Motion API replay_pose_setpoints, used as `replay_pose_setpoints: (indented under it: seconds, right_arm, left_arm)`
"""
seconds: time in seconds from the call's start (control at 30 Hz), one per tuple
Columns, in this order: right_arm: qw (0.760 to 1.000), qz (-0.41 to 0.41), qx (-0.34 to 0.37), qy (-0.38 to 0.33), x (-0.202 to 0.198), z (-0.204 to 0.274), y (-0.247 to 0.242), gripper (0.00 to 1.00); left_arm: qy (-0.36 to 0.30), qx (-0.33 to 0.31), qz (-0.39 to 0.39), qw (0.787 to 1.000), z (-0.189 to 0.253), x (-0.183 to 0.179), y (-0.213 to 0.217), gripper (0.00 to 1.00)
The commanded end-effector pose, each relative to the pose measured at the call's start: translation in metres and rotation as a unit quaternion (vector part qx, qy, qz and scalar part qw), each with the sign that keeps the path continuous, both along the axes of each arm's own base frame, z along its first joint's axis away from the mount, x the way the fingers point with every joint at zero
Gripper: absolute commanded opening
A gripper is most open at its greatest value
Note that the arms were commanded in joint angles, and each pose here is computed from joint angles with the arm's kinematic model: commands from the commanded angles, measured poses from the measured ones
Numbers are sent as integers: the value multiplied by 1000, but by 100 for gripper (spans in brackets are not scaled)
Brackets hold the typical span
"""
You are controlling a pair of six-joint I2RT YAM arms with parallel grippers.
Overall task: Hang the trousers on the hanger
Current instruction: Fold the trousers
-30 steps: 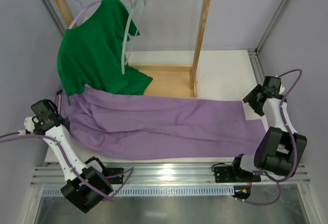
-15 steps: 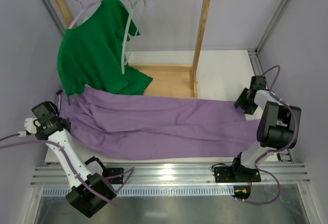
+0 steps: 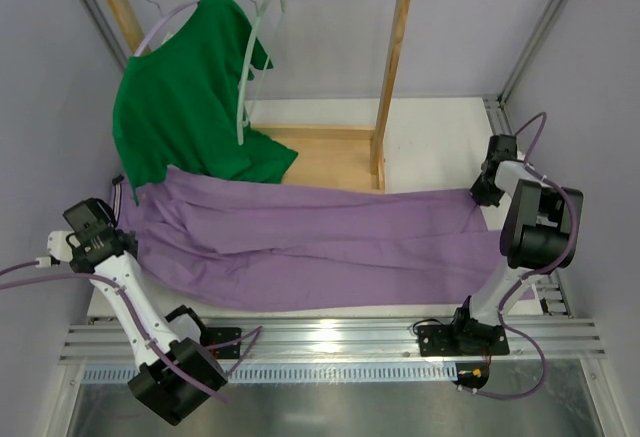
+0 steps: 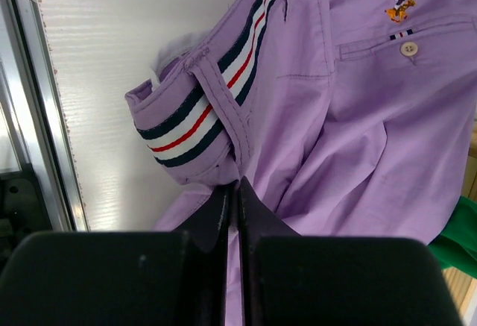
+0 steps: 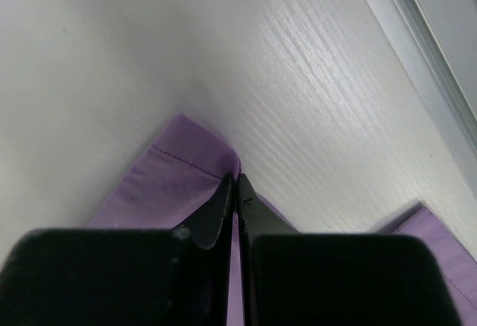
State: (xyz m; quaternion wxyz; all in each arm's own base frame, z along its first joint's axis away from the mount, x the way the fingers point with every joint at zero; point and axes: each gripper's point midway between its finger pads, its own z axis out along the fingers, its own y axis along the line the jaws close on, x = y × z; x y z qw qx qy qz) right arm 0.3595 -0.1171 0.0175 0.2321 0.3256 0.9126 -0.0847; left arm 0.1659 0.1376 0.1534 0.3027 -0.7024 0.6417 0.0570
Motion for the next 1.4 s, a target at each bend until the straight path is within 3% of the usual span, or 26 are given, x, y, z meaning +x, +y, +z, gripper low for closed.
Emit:
replay_pose_setpoints:
  seconds: [0.0,0.37,0.57,0.63,0.7,0.73,0.83,1.0,1.17,1.37]
  right_arm:
    - [999,-26,-29,19,2,-5,-16,4]
    - [996,-52,-60,38,3,11,-29,4]
    - [998,-49,-43,13,8,27,-22,4]
    - [998,-51,-30,21,3,29,-18,14]
    - [997,-66,-24,27,-2,36,-16,30]
    - [996,-78,-22,33,-8,38,-15,45]
    - [989,-138,3,56,-47,49,-13,57]
    - [968,-237,54,57,-116,46,-4,62]
    - [943,-325,19,72,-188,39,-9,62]
    - [917,-397,-8,36,-219,40,-9,62]
  left_arm:
    - [-9,38,3,999,10,3,12,0]
    - [9,51,11,999,8,-8,14,0]
    - [5,46,5,999,9,-9,9,0]
    - [5,48,5,999,8,-10,9,0]
    - [0,50,2,999,7,-9,8,0]
    - [-3,48,4,999,6,-9,7,0]
    - [-8,42,1,999,0,-7,5,0]
    - [-11,32,-3,999,-4,-1,6,0]
    - [-9,29,-14,999,-1,3,6,0]
    - [-27,16,-25,999,-9,9,-2,0]
